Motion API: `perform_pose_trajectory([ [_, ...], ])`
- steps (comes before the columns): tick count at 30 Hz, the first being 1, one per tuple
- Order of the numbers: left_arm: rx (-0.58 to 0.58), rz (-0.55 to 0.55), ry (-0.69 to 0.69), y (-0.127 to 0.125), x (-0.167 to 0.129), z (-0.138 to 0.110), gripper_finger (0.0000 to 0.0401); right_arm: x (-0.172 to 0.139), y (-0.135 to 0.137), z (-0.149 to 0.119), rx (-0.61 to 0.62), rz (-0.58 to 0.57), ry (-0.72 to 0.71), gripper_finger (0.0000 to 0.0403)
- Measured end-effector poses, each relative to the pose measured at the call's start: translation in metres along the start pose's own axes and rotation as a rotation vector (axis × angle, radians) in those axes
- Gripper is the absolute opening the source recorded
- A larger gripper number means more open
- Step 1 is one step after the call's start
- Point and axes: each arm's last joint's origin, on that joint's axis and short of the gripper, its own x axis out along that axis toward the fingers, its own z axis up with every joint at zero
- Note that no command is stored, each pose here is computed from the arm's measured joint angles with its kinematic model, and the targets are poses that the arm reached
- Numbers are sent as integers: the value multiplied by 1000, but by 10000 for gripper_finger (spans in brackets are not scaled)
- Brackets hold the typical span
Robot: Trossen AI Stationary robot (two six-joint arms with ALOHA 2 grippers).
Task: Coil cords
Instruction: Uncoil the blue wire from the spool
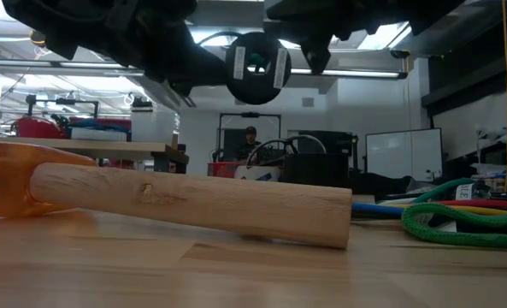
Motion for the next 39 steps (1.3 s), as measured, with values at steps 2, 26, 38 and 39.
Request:
perform_pose_trajectory([
  [2, 0, -6, -1, 0, 0, 0, 0, 5, -1, -4, 1, 29, 17, 112],
  [26, -21, -5, -21, 0, 0, 2, 0, 22, -7, -16, 44, 23, 2, 214],
  [38, -26, -6, -46, 0, 0, 4, 0, 22, -6, -11, 37, 22, -53, 214],
  [39, -27, -6, -51, 0, 0, 5, 0, 22, -6, -10, 35, 25, -65, 214],
])
